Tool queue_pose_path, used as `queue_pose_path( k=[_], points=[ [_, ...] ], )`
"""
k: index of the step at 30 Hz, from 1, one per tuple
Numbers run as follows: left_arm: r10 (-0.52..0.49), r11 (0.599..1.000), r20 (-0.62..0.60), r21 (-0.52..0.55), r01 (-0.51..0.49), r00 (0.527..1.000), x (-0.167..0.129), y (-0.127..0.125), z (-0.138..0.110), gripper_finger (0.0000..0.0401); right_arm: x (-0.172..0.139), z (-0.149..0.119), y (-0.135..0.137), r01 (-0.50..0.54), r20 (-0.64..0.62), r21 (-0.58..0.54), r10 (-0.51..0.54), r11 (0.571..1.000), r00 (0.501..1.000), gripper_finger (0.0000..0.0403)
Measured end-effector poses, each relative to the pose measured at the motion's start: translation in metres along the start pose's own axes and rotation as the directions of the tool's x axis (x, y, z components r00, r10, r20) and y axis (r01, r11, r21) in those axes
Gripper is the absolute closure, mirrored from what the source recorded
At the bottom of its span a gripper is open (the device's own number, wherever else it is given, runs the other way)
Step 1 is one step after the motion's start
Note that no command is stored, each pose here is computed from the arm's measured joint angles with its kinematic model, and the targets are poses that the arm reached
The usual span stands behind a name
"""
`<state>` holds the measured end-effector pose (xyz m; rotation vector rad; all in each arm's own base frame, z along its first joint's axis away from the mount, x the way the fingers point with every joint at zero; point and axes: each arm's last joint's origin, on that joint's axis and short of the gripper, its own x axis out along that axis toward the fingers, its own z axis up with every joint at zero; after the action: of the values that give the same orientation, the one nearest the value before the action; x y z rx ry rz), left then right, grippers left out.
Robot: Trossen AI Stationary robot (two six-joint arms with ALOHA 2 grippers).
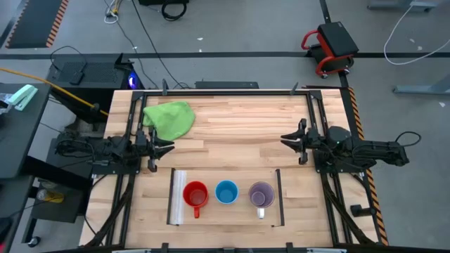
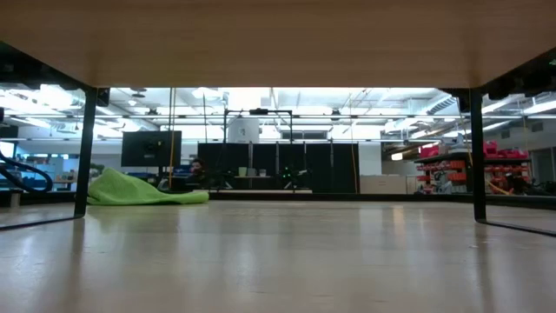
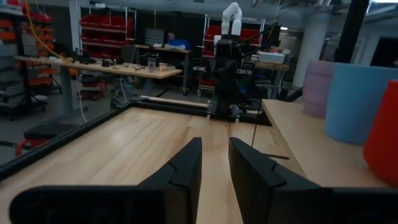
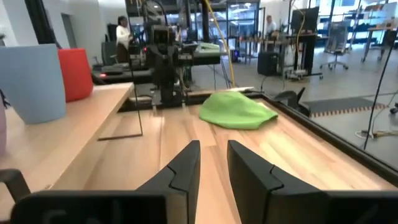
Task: Stack small to large cups/mugs on shelf
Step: Return to Home Position
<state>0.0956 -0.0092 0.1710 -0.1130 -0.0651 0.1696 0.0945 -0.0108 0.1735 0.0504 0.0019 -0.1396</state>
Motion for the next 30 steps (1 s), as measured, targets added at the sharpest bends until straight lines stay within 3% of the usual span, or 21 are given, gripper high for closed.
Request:
queue_pose_path(
  k=[4, 30],
  points=[
    [0.000, 0.999, 0.000, 0.035, 0.000, 1.000, 0.0000, 0.0000, 0.0000, 0.0318, 0.0000, -0.0006, 0.0000, 0.000, -0.006, 0.003, 0.000, 1.000, 1.000, 0.0314],
    [0.000, 1.000, 0.033, -0.010, 0.001, 0.999, 0.0000, -0.0002, 0.0031, 0.0310, 0.0000, -0.0006, 0.0000, 0.000, -0.006, 0.035, 0.000, 0.999, 1.000, 0.0314]
  ],
)
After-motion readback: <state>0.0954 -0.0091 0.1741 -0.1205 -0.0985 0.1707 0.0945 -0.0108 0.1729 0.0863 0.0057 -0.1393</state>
